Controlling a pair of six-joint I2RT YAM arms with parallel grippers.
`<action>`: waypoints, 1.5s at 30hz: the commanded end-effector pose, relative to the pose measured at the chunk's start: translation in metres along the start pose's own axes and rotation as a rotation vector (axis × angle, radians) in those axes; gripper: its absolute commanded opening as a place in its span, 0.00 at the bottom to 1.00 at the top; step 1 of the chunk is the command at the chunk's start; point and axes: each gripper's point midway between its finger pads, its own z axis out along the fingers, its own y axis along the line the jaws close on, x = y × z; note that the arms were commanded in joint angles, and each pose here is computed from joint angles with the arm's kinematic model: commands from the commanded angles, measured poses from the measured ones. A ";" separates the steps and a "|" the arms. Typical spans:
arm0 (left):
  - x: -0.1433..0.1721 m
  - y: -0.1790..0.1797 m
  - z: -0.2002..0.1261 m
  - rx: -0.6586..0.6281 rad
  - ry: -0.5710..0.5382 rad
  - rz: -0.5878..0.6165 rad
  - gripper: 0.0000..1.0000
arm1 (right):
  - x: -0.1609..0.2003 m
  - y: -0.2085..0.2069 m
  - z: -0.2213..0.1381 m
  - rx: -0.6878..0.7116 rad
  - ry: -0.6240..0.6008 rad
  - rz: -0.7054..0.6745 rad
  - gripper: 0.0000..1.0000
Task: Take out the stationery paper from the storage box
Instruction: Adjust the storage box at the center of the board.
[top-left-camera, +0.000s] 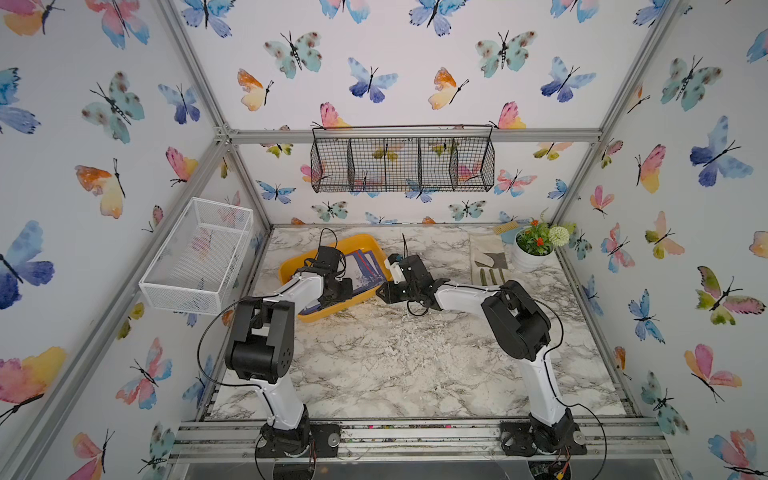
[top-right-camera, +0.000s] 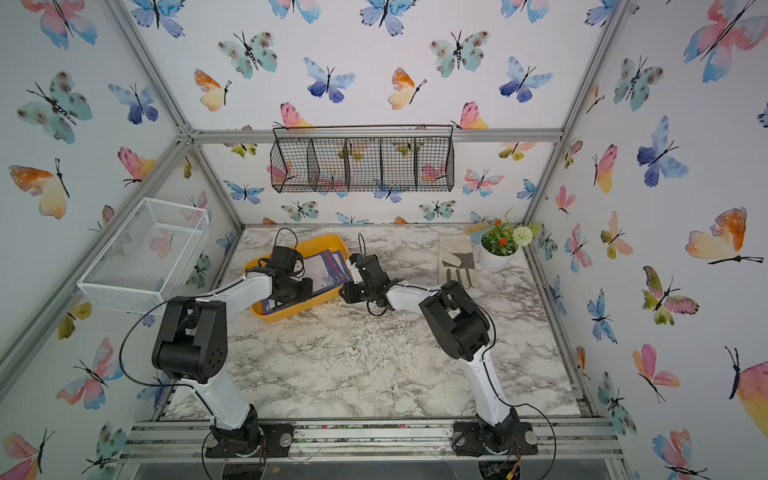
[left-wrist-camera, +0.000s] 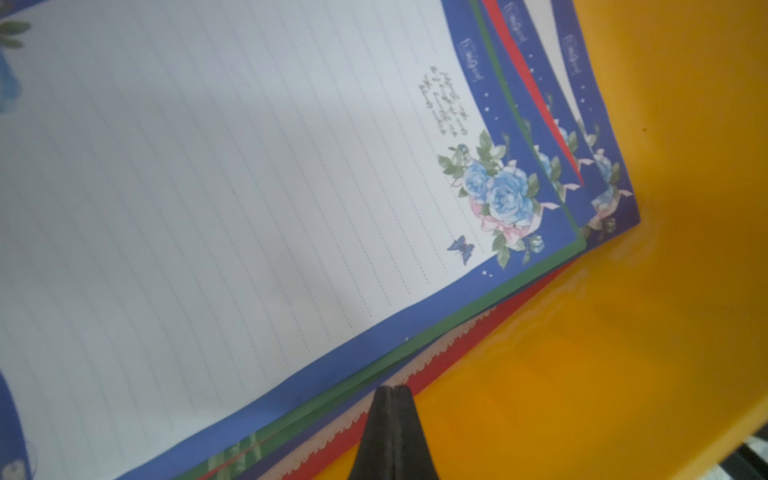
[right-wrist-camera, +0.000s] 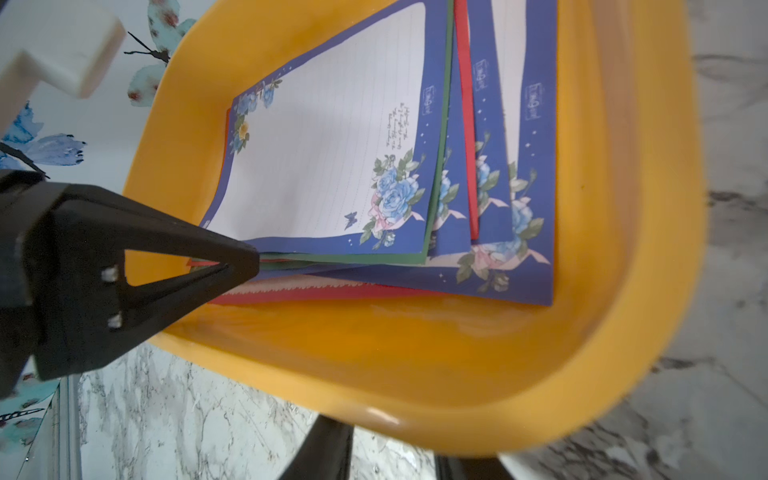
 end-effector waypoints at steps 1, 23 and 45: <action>0.021 -0.025 -0.009 0.101 0.054 -0.011 0.00 | -0.003 0.005 -0.004 -0.025 0.009 0.010 0.35; 0.105 -0.136 -0.011 0.322 0.214 0.149 0.00 | 0.002 -0.018 -0.056 0.013 0.042 -0.004 0.38; 0.103 -0.132 -0.045 0.317 0.100 0.145 0.00 | 0.025 0.004 -0.092 -0.064 0.093 0.058 0.37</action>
